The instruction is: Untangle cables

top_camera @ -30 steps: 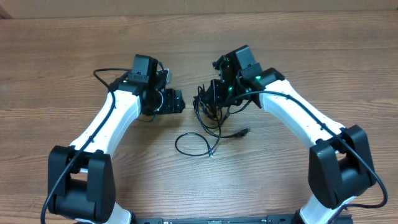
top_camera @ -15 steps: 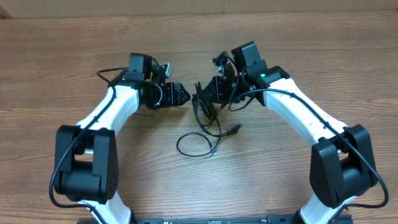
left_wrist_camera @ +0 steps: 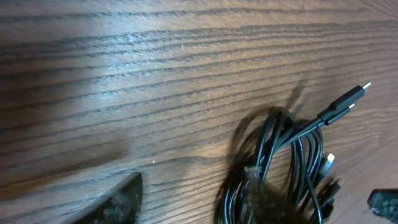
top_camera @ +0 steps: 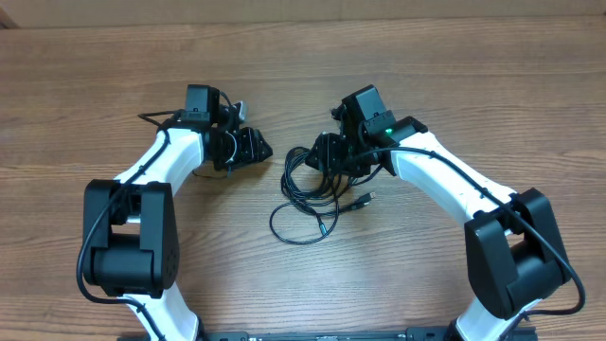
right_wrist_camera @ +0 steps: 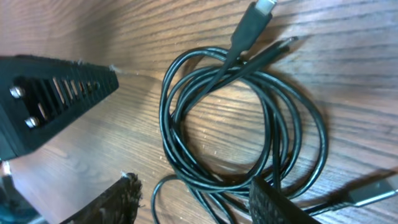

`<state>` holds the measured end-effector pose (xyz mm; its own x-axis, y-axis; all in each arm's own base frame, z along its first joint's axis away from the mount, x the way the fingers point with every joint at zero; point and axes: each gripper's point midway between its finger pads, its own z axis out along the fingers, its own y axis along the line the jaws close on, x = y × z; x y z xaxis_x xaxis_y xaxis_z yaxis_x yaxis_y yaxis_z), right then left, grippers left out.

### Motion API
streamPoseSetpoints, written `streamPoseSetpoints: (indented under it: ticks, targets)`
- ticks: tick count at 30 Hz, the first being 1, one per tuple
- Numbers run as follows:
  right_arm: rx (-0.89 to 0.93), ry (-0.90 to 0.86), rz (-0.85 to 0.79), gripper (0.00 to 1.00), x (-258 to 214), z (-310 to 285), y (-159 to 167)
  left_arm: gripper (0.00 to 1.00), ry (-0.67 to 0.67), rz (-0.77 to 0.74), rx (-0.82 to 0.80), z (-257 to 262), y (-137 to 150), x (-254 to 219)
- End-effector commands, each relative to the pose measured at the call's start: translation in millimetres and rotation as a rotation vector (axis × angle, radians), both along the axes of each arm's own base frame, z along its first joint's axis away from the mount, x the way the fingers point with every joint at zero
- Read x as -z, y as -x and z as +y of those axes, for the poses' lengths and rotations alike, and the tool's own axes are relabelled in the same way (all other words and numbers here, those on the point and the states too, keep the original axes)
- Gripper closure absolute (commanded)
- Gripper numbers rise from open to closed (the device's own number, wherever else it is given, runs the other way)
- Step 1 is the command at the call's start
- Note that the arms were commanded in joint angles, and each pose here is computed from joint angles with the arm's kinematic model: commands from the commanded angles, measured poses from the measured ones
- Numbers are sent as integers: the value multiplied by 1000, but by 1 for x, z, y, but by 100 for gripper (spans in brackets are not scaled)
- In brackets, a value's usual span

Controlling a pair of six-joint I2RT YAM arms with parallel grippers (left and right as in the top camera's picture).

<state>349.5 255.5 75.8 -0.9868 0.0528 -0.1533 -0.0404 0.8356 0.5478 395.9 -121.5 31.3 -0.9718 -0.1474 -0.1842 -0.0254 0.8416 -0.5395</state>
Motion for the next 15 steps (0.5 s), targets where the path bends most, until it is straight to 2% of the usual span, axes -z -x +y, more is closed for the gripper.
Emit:
streamPoseSetpoints:
  ticks: [1,2,3,4,5,7,9,10,11,15]
  targets:
    - [171,82,-26,66,2,-20,-18,87,-3,-12,30,-9,-1,1]
    - [209,104,-46,75,2,-25,-25,91,-3,-17,33,-11,-1,1]
    - [274,141,-100,87,1,-34,-39,96,-1,-27,41,-14,-2,0]
    - [297,151,-124,96,-1,-38,-45,96,-1,-37,49,-17,-3,-1]
    - [339,160,-168,96,-4,-42,-57,96,-1,-43,58,-21,-3,0]
    - [372,152,-204,95,-9,-44,-67,96,0,-57,98,-36,-2,2]
    - [418,150,-202,87,-9,-47,-70,76,-6,-90,146,-48,-1,1]
    - [419,149,-202,78,-8,-47,-71,66,-7,-97,155,-52,-1,1]
    - [418,152,-198,74,-6,-47,-70,61,-9,-101,162,-56,-1,2]
    - [417,153,-195,70,-5,-47,-70,61,-72,-88,158,-57,3,11]
